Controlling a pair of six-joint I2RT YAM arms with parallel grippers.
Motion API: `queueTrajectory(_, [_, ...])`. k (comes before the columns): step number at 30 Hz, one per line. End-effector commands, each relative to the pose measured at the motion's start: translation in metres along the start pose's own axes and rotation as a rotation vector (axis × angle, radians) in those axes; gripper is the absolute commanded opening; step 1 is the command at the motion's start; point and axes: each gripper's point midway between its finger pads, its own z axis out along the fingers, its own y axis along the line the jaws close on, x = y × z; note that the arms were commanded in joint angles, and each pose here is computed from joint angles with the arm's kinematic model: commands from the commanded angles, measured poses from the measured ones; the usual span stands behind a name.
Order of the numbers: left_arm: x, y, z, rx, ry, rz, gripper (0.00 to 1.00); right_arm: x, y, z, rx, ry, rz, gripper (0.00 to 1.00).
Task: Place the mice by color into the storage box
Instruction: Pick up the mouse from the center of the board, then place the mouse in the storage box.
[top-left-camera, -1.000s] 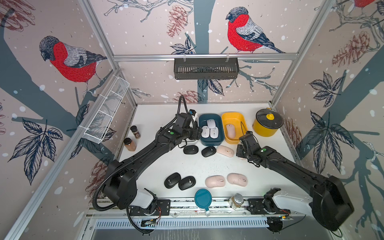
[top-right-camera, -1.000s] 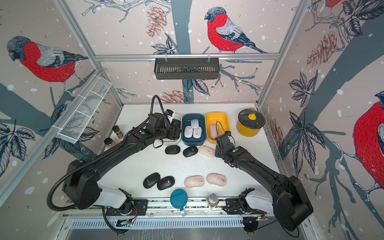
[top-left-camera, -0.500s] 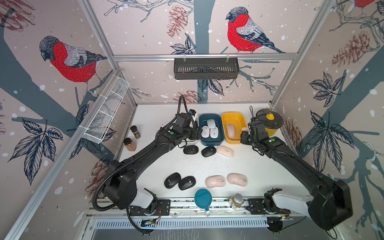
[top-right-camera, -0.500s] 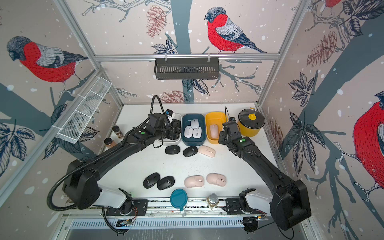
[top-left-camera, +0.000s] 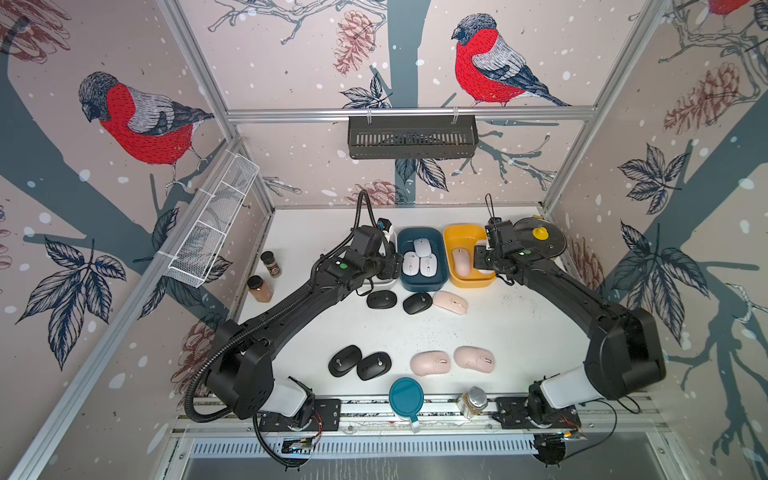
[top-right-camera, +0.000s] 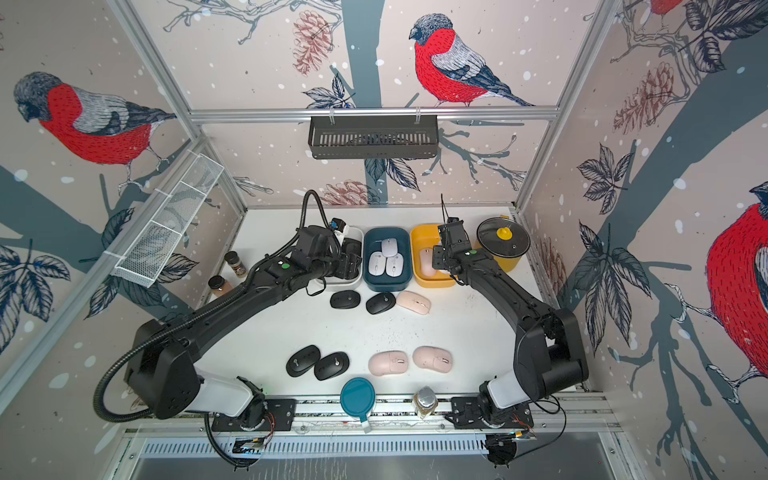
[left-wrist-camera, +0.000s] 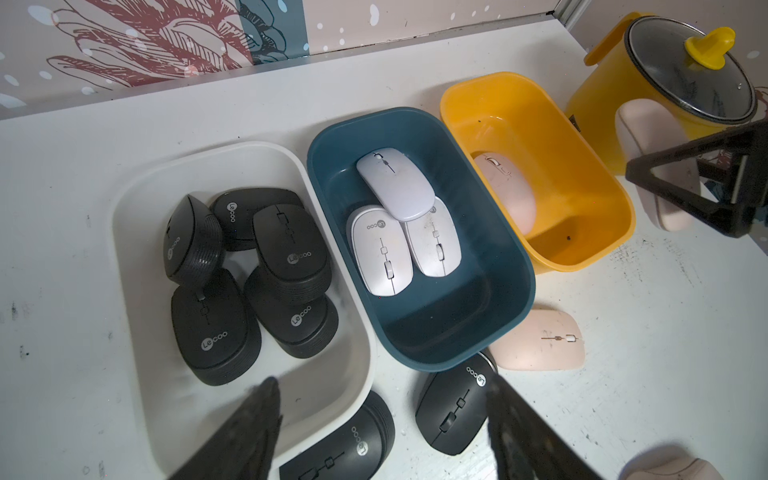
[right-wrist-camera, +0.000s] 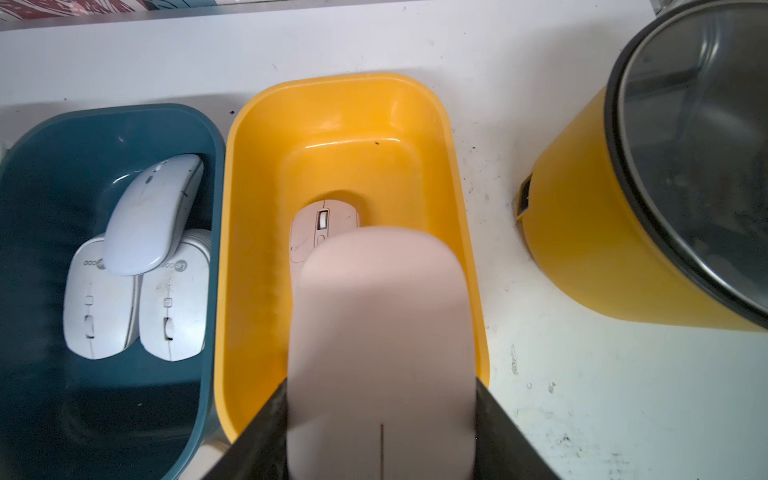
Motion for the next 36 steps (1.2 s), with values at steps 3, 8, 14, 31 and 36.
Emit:
queueTrajectory(3, [-0.008,0.0,-0.002,-0.005,-0.03,0.014,0.77,-0.018,-0.001,0.014,0.005,-0.038,-0.004,0.6])
queueTrajectory(8, [-0.007,0.001,-0.001,-0.008,-0.028,0.013,0.77,-0.023,-0.003,0.029,0.022,-0.032,-0.004,0.6])
queueTrajectory(14, [-0.007,0.001,-0.002,-0.01,-0.029,0.015,0.77,-0.026,-0.012,0.046,0.058,-0.038,0.013,0.6])
queueTrajectory(31, [-0.004,0.004,0.002,-0.021,-0.019,0.018,0.77,-0.012,-0.017,0.085,0.091,0.032,-0.007,0.6])
queueTrajectory(36, [-0.004,0.003,0.002,-0.021,-0.016,0.021,0.77,-0.008,-0.014,0.097,0.093,0.055,-0.018,0.6])
